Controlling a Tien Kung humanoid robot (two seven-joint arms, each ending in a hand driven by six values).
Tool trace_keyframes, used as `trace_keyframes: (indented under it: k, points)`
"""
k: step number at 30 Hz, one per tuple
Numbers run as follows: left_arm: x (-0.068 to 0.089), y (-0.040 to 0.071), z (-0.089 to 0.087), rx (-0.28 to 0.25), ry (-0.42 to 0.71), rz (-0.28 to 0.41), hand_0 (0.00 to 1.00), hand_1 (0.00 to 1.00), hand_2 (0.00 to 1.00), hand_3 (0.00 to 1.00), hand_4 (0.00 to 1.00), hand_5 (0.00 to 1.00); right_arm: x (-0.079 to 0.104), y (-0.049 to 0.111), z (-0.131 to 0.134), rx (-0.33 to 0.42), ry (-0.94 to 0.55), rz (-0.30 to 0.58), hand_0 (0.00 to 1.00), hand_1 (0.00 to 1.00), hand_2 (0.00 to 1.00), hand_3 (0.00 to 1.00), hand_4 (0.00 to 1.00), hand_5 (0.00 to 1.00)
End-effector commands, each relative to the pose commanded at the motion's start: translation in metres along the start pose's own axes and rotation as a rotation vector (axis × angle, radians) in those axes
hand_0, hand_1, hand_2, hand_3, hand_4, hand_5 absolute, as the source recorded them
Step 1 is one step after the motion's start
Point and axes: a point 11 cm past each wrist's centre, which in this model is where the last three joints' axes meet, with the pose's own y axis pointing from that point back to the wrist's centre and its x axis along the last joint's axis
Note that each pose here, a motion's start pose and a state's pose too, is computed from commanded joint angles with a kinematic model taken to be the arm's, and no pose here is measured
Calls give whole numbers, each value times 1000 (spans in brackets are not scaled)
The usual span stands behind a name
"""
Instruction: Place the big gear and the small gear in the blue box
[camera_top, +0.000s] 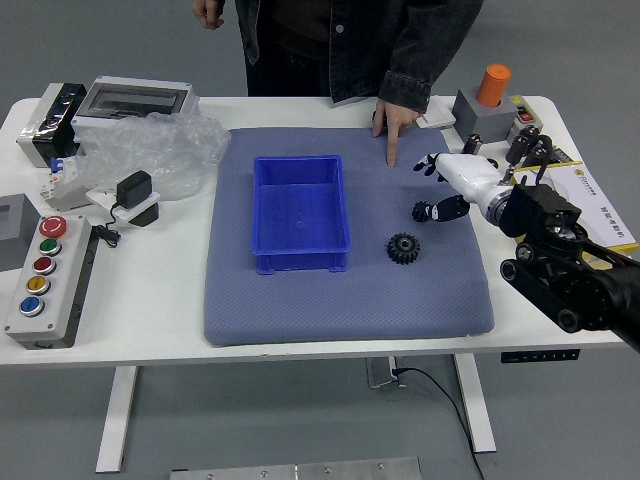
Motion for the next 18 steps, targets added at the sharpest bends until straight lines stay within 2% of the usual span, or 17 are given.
trace_keyframes:
  k: [18]
  points:
    - [0,0,-1,2,0,0,849,798,799,843,583,63,-20,-10,12,-62,-55,-43,736,640,716,754,709,101]
